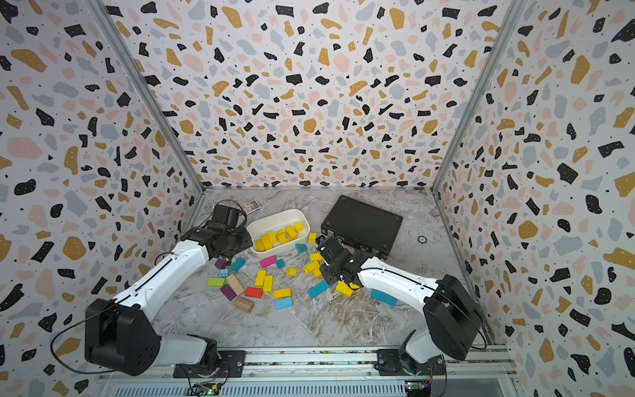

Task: Pick out the yellow building blocks
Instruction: Place the building block in the storage box.

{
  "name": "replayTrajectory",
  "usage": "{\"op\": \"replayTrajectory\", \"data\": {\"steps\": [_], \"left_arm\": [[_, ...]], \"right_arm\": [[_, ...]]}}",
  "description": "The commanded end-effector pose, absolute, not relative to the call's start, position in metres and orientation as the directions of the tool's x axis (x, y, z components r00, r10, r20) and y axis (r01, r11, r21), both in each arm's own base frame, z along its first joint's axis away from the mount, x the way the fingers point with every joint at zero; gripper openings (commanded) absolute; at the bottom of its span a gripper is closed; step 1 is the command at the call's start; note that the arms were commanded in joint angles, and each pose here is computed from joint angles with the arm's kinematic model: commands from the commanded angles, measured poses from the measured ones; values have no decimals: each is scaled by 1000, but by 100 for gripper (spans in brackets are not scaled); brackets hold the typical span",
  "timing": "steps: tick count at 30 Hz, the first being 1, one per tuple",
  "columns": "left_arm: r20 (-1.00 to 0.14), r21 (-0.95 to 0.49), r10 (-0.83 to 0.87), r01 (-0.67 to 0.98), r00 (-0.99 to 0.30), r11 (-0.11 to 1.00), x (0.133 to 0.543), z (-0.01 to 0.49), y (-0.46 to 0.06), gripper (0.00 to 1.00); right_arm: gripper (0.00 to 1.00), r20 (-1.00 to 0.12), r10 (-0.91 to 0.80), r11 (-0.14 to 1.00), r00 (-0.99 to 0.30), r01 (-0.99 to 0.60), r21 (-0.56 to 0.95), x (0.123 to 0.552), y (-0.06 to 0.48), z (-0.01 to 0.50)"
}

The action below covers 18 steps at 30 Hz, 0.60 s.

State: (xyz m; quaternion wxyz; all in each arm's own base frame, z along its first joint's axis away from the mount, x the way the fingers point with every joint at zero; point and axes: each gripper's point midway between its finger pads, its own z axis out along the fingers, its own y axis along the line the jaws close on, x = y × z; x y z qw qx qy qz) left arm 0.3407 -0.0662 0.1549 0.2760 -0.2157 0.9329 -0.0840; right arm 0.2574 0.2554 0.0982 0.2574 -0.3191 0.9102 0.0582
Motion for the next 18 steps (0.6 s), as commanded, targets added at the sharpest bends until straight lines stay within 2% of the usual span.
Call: {"op": "replayTrajectory", "data": {"steps": [1, 5, 13, 16, 18], "left_arm": [[-540, -272, -452, -360, -710, 892, 347, 167, -59, 45], [-564, -215, -421, -366, -710, 905, 348, 174, -50, 45], [-551, -253, -432, -350, -714, 902, 348, 175, -57, 45], [-551, -271, -436, -341, -712, 900, 348, 175, -59, 45], [-552, -280, -443, -344, -707, 896, 347, 174, -60, 45]], "right_arm": [[39, -415, -636, 721, -651, -693, -17, 234, 256, 85], [41, -374, -658, 706, -654, -708, -4, 233, 260, 78], [43, -399, -680, 679, -615, -734, -27, 254, 282, 80], [44, -430, -705, 623, -565, -783, 7, 253, 300, 82], [45, -462, -747, 531, -478, -847, 18, 251, 317, 86]]}}
